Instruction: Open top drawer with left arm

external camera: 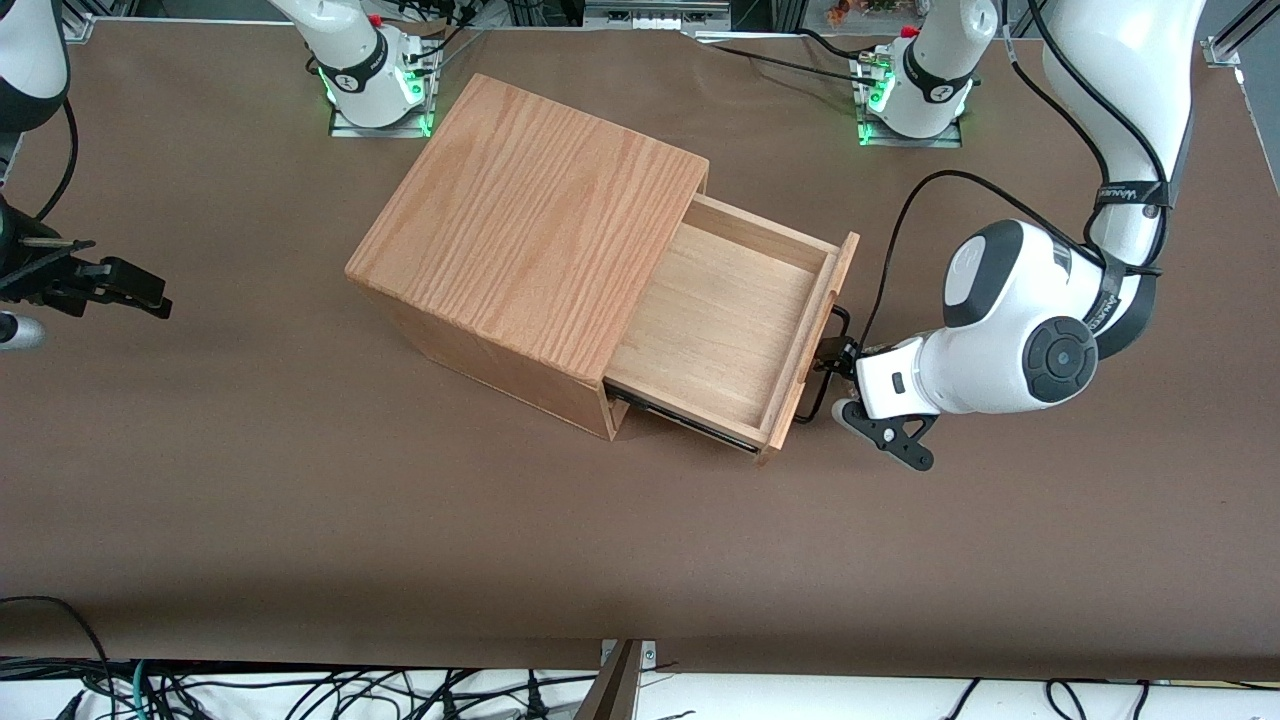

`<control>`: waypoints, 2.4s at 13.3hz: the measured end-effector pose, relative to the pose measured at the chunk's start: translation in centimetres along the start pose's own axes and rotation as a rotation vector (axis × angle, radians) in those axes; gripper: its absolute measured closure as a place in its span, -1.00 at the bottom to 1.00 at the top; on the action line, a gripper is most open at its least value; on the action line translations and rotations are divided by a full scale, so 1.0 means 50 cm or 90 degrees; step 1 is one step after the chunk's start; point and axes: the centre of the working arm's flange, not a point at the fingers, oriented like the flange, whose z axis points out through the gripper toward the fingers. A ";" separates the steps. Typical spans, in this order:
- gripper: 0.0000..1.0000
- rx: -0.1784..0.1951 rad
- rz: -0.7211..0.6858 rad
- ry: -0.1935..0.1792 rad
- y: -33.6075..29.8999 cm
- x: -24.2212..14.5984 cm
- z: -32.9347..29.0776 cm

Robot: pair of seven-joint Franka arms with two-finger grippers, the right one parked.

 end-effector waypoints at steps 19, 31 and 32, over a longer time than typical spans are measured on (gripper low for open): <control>-1.00 0.139 -0.123 -0.005 -0.017 -0.226 -0.421; -1.00 0.191 -0.230 0.087 -0.036 -0.339 -0.406; -1.00 0.190 -0.232 0.087 -0.037 -0.341 -0.406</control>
